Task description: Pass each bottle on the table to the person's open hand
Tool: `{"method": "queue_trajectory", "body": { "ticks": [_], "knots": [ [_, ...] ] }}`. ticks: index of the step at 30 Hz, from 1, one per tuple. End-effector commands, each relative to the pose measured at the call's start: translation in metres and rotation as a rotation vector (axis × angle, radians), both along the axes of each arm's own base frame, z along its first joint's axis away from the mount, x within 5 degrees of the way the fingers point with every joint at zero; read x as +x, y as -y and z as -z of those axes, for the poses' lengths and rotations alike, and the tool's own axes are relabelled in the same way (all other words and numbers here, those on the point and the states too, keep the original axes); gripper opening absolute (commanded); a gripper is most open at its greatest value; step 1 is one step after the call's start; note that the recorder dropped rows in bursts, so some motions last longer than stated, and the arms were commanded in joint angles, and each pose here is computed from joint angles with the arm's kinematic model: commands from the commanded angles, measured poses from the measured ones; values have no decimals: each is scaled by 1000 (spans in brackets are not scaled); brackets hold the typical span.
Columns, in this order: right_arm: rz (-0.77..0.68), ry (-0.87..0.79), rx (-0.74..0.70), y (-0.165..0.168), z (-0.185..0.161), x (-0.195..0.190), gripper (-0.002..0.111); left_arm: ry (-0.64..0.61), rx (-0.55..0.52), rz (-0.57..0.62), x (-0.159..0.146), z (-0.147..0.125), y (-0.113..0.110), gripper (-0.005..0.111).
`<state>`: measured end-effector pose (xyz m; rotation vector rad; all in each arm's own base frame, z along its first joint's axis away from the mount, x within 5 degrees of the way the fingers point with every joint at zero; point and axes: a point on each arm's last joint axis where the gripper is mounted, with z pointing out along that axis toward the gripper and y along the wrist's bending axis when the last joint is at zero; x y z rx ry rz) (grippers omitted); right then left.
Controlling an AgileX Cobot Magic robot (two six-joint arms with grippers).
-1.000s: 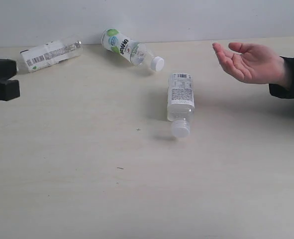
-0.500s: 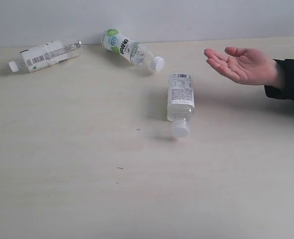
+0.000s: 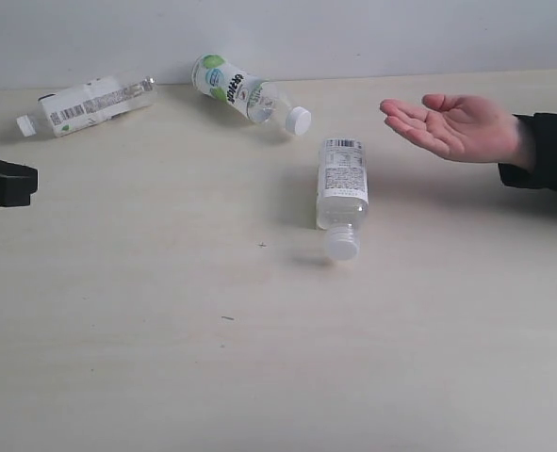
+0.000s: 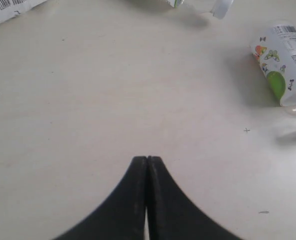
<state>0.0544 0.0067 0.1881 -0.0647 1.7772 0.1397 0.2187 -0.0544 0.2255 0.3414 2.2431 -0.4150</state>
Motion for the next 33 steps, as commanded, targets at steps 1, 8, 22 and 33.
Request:
{"method": "queue_trajectory", "body": {
  "ticks": [1, 8, 22, 33],
  "knots": [
    [1, 12, -7, 0, 0, 0, 0, 40, 0, 11, -2, -9, 0, 0],
    [1, 12, -7, 0, 0, 0, 0, 51, -5, 16, -4, -12, 0, 0],
    [1, 12, -7, 0, 0, 0, 0, 38, -14, 71, -7, -12, 4, 0],
    [-19, 319, -39, -2, -27, 1, 0, 32, 33, 122, -11, -9, 4, 0]
  ]
}}
